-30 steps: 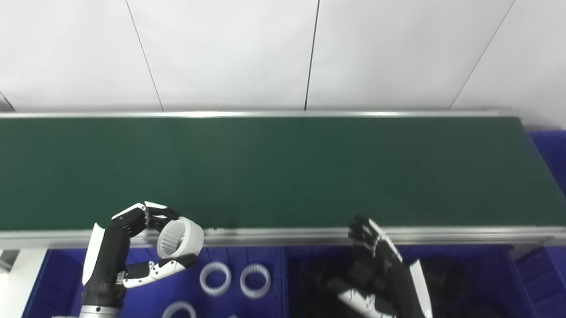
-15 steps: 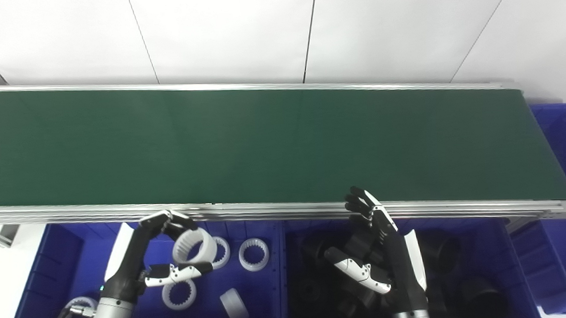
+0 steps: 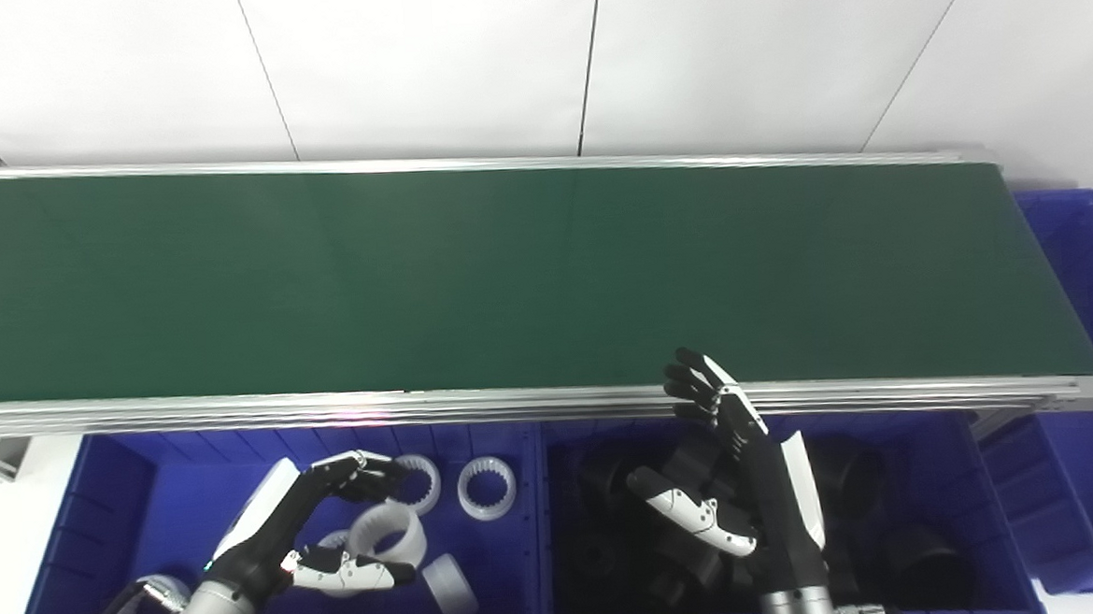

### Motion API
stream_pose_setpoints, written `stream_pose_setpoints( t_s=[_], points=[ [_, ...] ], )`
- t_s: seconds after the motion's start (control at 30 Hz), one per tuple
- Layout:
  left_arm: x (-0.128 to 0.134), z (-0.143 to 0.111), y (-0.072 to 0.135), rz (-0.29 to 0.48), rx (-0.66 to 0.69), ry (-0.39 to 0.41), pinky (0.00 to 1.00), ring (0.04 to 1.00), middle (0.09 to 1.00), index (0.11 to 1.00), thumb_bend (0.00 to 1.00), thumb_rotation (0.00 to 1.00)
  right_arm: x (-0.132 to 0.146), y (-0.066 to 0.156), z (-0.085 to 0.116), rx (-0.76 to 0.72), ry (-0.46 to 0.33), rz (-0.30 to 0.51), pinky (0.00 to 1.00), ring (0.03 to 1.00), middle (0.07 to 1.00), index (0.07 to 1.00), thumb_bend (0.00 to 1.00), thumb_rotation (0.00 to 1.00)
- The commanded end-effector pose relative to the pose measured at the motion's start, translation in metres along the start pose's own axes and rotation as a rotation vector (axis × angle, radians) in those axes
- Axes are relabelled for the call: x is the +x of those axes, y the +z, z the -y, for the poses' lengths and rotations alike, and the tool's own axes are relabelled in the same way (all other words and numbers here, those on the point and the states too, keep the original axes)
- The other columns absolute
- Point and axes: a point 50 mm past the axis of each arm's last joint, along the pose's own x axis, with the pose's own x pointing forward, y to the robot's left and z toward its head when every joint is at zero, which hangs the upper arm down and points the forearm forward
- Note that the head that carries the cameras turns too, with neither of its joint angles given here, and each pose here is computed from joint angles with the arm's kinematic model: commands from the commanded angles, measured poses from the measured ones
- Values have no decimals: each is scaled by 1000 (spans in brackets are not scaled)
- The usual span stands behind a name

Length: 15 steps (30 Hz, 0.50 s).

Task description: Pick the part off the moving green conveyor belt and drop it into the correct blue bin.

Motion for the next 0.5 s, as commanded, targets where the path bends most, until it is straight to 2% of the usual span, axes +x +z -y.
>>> stream_pose_setpoints(
  t_s=[0.0, 0.1, 0.23, 0.3, 0.4, 0.47],
  points=[
    [1, -6, 13, 101, -61, -10, 936, 994, 994, 943, 994, 400, 4, 9, 1, 10, -9, 28, 736, 792, 822, 871, 696, 485],
    [3, -6, 19, 202, -123, -13, 978, 1000, 1000, 970, 1000, 386, 4, 9, 1, 11, -4, 23, 735, 793, 822, 866, 698, 488],
    [7, -4, 34, 324, -136, 41, 953, 988, 988, 951, 1000, 417, 5, 7, -1, 9, 15, 7, 725, 792, 828, 864, 718, 517],
    [10, -2, 38, 363, -165, 66, 936, 972, 974, 941, 1000, 410, 5, 6, -2, 5, 20, 4, 725, 793, 831, 865, 724, 531],
    [15, 1, 43, 429, -254, 109, 844, 909, 941, 918, 1000, 371, 5, 6, -3, 4, 20, 5, 712, 783, 825, 856, 732, 526],
    [17, 2, 44, 465, -286, 134, 837, 916, 944, 917, 1000, 359, 4, 5, -4, 6, 23, 3, 712, 784, 826, 859, 732, 526]
  ],
)
